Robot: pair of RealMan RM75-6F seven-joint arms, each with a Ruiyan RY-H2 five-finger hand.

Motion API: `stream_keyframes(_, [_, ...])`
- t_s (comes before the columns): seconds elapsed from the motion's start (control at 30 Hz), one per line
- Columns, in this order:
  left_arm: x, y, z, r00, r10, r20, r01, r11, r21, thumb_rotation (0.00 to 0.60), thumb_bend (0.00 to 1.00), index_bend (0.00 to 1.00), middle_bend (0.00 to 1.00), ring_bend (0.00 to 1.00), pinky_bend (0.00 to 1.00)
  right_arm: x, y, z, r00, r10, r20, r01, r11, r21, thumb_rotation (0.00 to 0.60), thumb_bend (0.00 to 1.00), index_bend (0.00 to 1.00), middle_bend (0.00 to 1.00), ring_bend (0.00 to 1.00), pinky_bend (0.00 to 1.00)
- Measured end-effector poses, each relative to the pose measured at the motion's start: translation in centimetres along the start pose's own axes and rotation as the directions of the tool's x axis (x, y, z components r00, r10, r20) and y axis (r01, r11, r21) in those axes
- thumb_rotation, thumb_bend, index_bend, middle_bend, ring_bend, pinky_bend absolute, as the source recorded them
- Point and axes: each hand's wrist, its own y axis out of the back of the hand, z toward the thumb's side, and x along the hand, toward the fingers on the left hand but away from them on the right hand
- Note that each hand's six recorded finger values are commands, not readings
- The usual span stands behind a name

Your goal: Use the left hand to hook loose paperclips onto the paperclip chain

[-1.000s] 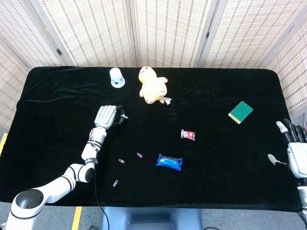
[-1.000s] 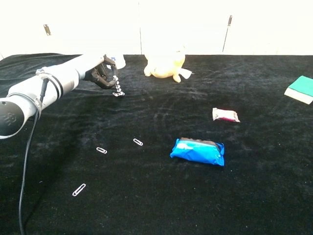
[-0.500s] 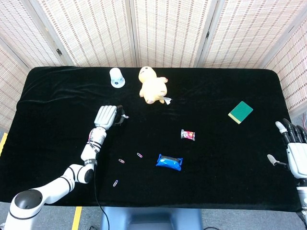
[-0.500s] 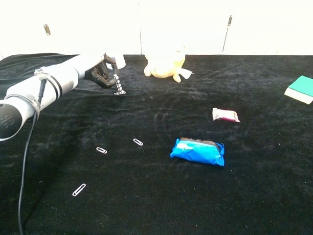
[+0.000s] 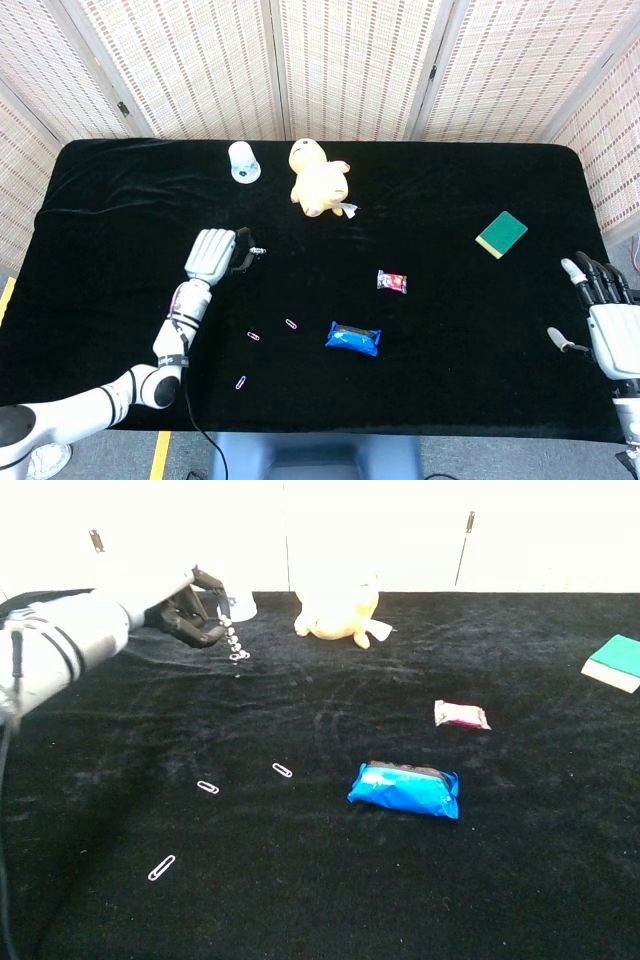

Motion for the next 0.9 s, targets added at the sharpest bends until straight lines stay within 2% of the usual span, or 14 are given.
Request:
stream_keyframes(0.47, [-5.6, 2.2, -0.9, 0.999, 0.028, -0.043, -0.026, 0.999, 0.030, 0.600, 0.66, 0.75, 1.00, 1.00, 1.00, 0.3, -0.3, 1.0, 0.999, 0.010, -0.049, -0.010, 1.000, 0.001, 0.600, 0.23, 0.00, 0.00, 0.00, 0.00])
stream_keyframes(0.9, [-10.6, 1.1, -0.9, 0.998, 0.012, -0.056, -0.008, 0.997, 0.075, 0.600, 0.66, 0.75, 1.00, 1.00, 1.00, 1.1, -0.3, 2.4, 0.993, 0.012, -0.114, -0.013, 1.000, -0.007, 0.600, 0.23, 0.00, 0.00, 0.00, 0.00])
